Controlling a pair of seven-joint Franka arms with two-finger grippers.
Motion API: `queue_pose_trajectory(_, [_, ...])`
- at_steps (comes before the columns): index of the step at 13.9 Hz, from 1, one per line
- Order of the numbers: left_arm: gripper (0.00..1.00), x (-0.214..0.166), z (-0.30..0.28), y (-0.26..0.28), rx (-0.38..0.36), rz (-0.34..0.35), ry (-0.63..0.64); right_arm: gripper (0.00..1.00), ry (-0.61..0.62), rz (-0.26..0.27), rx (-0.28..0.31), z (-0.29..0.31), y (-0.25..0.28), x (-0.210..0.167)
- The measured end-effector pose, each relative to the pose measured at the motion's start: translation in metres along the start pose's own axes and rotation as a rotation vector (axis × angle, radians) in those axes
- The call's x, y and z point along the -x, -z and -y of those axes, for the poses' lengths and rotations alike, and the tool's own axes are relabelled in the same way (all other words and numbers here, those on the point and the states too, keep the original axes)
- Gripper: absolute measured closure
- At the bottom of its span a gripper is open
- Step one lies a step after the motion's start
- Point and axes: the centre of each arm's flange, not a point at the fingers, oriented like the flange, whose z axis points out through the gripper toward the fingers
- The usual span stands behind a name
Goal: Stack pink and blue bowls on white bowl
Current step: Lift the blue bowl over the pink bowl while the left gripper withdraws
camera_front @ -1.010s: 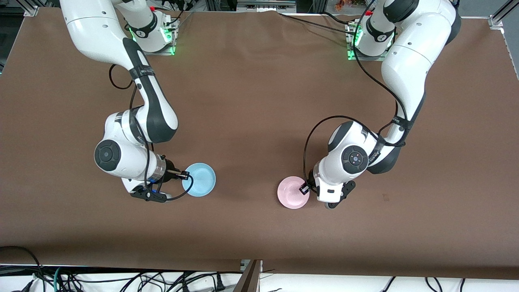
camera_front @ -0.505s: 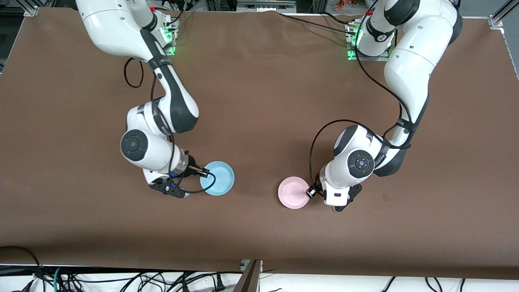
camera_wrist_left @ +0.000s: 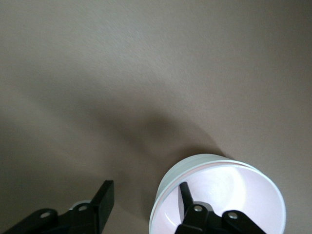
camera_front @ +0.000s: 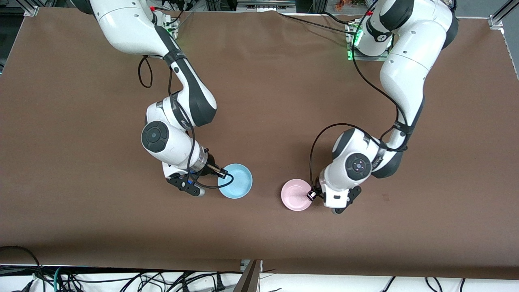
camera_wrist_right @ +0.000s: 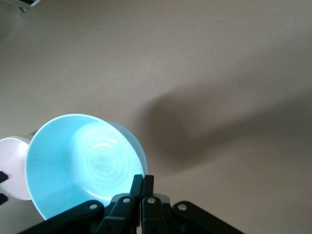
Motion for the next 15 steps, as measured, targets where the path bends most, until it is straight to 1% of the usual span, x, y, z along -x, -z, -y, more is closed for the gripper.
queue_pose_trajectory(2, [0.37, -0.004, -0.003, 0.031, -0.022, 0.042, 0.027, 0.98, -0.045, 0.019, -0.052, 0.007, 0.010, -0.001])
queue_pose_trajectory(3, [0.32, -0.001, -0.007, 0.052, -0.023, 0.077, 0.039, 0.98, -0.066, 0.020, -0.070, 0.011, 0.015, -0.001])
queue_pose_trajectory(4, [0.32, 0.002, -0.010, 0.074, -0.022, 0.111, 0.048, 0.98, -0.092, 0.017, -0.088, 0.014, 0.018, -0.001])
queue_pose_trajectory(5, [0.26, 0.004, -0.010, 0.099, -0.022, 0.138, 0.056, 0.98, -0.123, 0.011, -0.115, 0.020, 0.019, 0.001])
queue_pose_trajectory(6, [0.26, -0.001, -0.006, 0.125, -0.023, 0.152, 0.051, 0.98, -0.157, 0.004, -0.150, 0.028, 0.017, 0.006])
queue_pose_trajectory(7, [0.22, -0.012, 0.004, 0.154, -0.027, 0.160, 0.012, 0.98, -0.197, -0.003, -0.190, 0.037, 0.013, 0.013])
queue_pose_trajectory(10, [0.21, -0.060, 0.060, 0.247, -0.030, 0.164, -0.229, 0.98, -0.291, -0.016, -0.318, 0.063, -0.012, 0.038])
queue_pose_trajectory(12, [0.21, -0.085, 0.103, 0.305, -0.025, 0.148, -0.398, 0.98, -0.329, -0.024, -0.384, 0.080, -0.035, 0.057])
queue_pose_trajectory(14, [0.21, -0.113, 0.143, 0.343, -0.034, 0.109, -0.550, 0.98, -0.357, -0.049, -0.456, 0.095, -0.058, 0.077])
queue_pose_trajectory(15, [0.21, -0.125, 0.158, 0.353, -0.057, 0.080, -0.622, 0.98, -0.358, -0.063, -0.486, 0.100, -0.071, 0.086])
